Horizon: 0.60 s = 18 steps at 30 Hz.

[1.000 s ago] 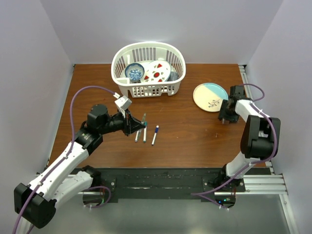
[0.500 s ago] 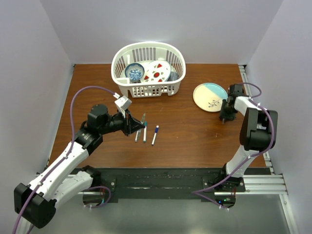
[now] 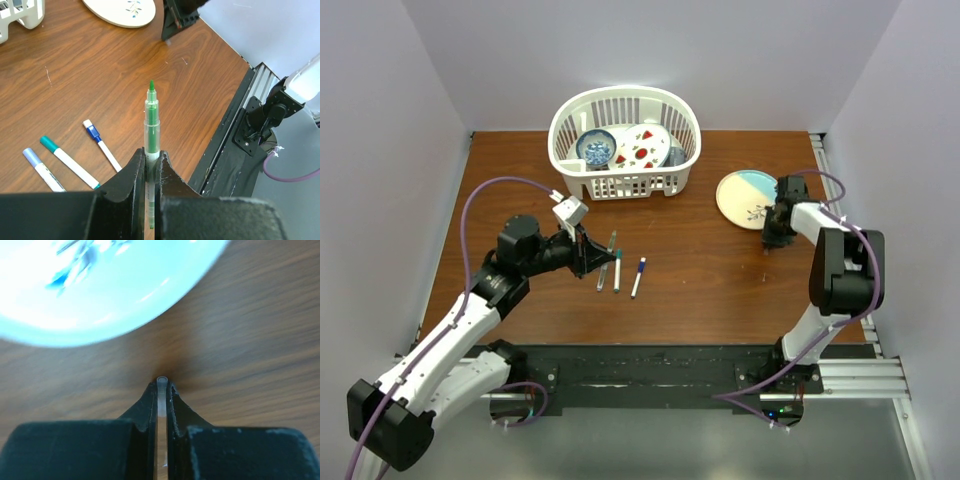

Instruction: Insert the pens into the pen caps

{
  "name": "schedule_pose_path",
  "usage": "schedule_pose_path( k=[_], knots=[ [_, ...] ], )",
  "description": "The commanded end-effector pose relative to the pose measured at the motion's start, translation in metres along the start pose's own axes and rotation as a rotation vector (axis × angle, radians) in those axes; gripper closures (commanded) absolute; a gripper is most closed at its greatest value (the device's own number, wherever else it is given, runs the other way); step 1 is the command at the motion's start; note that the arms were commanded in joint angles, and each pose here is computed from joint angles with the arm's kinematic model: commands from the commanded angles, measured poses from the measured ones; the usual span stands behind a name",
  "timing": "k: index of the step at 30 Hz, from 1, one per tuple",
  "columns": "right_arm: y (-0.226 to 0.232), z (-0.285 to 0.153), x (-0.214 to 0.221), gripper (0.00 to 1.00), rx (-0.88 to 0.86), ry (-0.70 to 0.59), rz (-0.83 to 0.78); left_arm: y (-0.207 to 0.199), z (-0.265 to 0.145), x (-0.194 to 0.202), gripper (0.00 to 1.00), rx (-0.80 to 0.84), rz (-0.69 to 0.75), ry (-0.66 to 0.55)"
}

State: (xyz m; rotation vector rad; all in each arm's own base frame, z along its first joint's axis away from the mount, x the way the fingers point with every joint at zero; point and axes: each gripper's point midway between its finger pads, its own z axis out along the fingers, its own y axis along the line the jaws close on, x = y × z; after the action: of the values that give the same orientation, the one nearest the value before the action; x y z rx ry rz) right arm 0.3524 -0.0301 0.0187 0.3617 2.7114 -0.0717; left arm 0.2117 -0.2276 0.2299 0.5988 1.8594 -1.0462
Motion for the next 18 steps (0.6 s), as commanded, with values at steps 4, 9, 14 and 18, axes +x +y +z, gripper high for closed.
schedule_pose_path(
  k=[4, 9, 14, 18],
  knots=[
    [0.094, -0.052, 0.016, 1.0, -0.264, -0.105, -0.019, -0.007, -0.003, -0.018, 1.0, 0.03, 0.068, -0.056],
    [0.166, -0.122, 0.01, 1.0, -0.611, -0.275, 0.045, -0.025, 0.004, -0.016, 1.0, 0.157, 0.02, -0.067],
    [0.223, -0.204, 0.013, 1.0, -0.95, -0.447, 0.102, -0.039, 0.015, 0.003, 1.0, 0.305, -0.177, -0.074],
    [0.241, -0.257, 0.019, 1.0, -1.172, -0.535, 0.152, -0.056, 0.021, -0.002, 1.0, 0.429, -0.217, -0.133]
  ],
)
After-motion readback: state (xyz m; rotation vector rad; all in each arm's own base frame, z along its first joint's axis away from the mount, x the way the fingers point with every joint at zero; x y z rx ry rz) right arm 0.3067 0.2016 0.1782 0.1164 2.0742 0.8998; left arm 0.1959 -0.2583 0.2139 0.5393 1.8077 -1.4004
